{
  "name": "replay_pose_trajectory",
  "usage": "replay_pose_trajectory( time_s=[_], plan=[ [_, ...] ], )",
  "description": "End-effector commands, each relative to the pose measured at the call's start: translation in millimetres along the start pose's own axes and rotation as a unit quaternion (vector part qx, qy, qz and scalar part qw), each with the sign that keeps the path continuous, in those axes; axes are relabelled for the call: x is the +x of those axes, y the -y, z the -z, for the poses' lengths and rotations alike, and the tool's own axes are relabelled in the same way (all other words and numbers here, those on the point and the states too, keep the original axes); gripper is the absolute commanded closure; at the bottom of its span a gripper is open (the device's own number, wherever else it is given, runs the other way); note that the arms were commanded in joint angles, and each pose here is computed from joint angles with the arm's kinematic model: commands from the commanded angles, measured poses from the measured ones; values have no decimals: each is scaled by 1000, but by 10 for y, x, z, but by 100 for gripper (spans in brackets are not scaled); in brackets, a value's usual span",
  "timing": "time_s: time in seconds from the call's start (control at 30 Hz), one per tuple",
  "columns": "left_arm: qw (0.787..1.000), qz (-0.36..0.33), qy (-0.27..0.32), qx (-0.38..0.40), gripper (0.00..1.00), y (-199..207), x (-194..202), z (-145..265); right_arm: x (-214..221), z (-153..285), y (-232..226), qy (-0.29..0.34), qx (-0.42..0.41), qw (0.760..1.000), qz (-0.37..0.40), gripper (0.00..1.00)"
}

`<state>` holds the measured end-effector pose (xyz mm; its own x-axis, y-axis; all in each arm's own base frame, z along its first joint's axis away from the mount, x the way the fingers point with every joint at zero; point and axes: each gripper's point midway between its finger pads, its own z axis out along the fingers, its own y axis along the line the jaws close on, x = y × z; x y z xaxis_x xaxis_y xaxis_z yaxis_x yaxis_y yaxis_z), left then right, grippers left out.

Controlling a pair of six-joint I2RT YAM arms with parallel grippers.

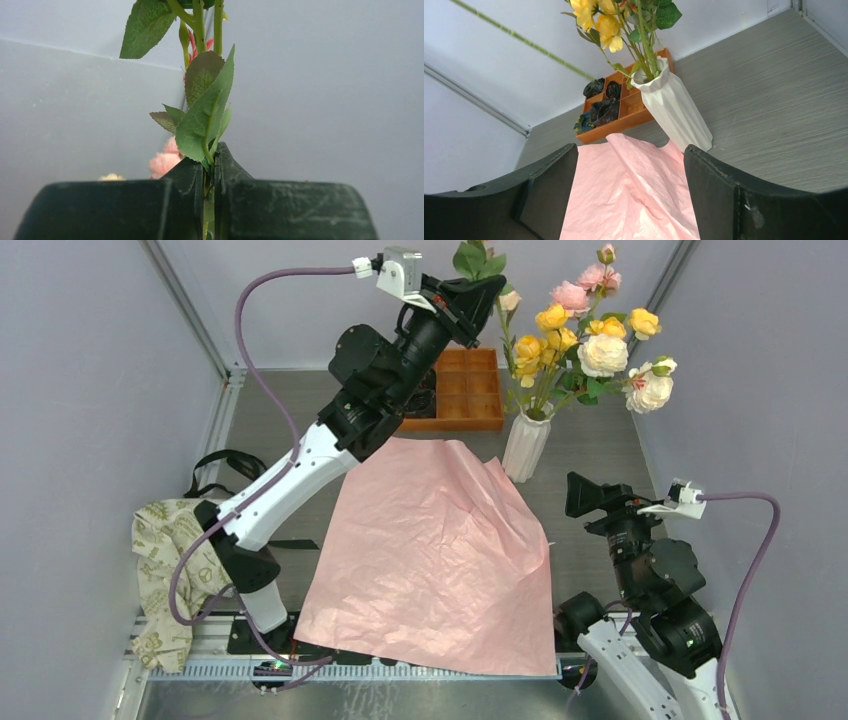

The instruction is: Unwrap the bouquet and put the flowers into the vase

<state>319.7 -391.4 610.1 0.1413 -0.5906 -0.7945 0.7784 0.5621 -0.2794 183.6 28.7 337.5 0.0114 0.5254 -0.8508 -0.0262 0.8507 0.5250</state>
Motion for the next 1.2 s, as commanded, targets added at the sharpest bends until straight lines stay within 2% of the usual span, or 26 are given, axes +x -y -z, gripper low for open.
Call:
replay_pose_trajectory(
  time_s=[0.0, 0.23, 0.47, 0.77, 1.17],
  plan=[
    [993, -14, 114, 18, 100, 97, -536, -187, -155, 39, -14, 26, -4, 1000, 5, 17],
    [992, -23, 124, 11, 100, 12, -254, -412, -173, 52, 34, 30, 4, 999, 23, 17],
    [994, -27, 107, -9, 100, -120, 42, -454, -177, 35, 54, 32, 11, 999, 28, 16],
    [996, -34, 65, -53, 100, -390, 574, -407, -175, 33, 56, 32, 11, 999, 28, 16],
    [997, -17, -6, -74, 100, -585, 1306, -303, -158, 25, 58, 30, 12, 999, 29, 15]
  ],
)
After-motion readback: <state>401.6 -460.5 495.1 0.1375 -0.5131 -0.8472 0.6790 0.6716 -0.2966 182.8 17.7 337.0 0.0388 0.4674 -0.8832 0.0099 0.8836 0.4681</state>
